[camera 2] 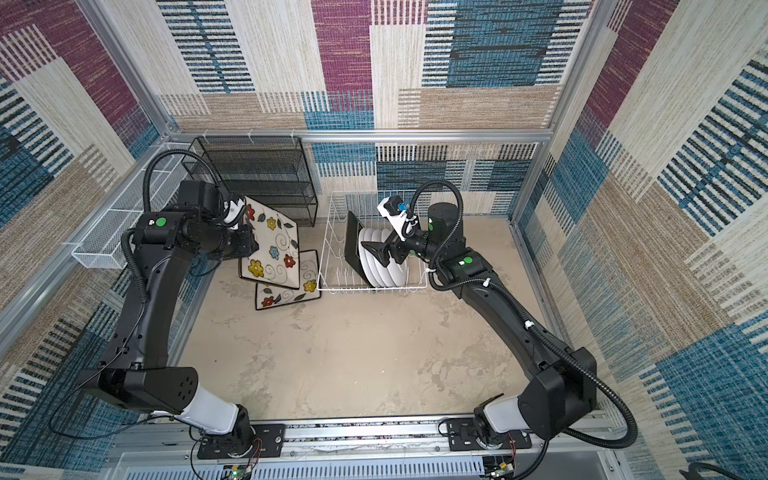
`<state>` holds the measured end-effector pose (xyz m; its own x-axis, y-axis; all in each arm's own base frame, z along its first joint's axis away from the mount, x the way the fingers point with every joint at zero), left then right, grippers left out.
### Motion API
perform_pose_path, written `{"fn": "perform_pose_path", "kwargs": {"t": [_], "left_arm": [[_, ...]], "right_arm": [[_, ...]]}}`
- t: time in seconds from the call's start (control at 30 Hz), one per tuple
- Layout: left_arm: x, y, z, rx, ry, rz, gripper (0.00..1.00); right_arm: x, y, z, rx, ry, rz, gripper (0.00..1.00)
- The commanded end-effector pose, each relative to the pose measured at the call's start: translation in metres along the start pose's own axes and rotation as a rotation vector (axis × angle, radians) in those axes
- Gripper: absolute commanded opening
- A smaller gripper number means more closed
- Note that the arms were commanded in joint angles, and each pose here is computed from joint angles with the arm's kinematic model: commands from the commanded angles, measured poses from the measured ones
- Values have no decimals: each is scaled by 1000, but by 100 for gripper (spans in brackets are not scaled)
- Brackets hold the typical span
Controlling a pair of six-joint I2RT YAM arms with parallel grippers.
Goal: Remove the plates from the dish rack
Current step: 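Lower the flowered plate onto the first plate while the right gripper withdraws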
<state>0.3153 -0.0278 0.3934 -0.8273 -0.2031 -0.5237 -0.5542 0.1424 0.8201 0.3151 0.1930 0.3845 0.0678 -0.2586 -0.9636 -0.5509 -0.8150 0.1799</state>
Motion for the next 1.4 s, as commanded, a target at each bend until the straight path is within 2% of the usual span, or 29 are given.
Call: {"fn": "perform_pose_path", "kwargs": {"t": [0.0,0.3,0.4,0.53,0.83,1.23,1.37], "left_arm": [[-13,-7,-1,19,-25,-70,0],[-9,-48,10,46,38,-33,0],[-6,-58,19,39,65,-30,0],[-2,-69,28,95,112,-47,0],[7,-98,46,147,170,-7,0],[11,-132,67,307,257,10,0],[9,-140,73,319,266,26,0]], "right_arm": [[-2,-1,-1,-2,-7,-4,100],[14,-9,10,-91,-29,30,100],[17,-12,12,-96,-36,45,100],[18,-11,13,-94,-35,44,100],[16,-11,13,-84,-44,44,100],[13,-10,11,-73,-47,51,100],[14,-10,11,-67,-60,58,100]]}}
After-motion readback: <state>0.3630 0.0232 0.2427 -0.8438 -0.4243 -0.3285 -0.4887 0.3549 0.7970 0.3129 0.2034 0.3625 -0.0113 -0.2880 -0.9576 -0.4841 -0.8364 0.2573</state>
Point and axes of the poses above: each gripper's point midway between its finger pads, its own y axis back along the fingers, its own z axis along the line the jaws close on, x = y × z, the point moved 9 cm from there along y, back along the fingers, and after that the axes turned 5 degrees about y, right-handed, at the moved point
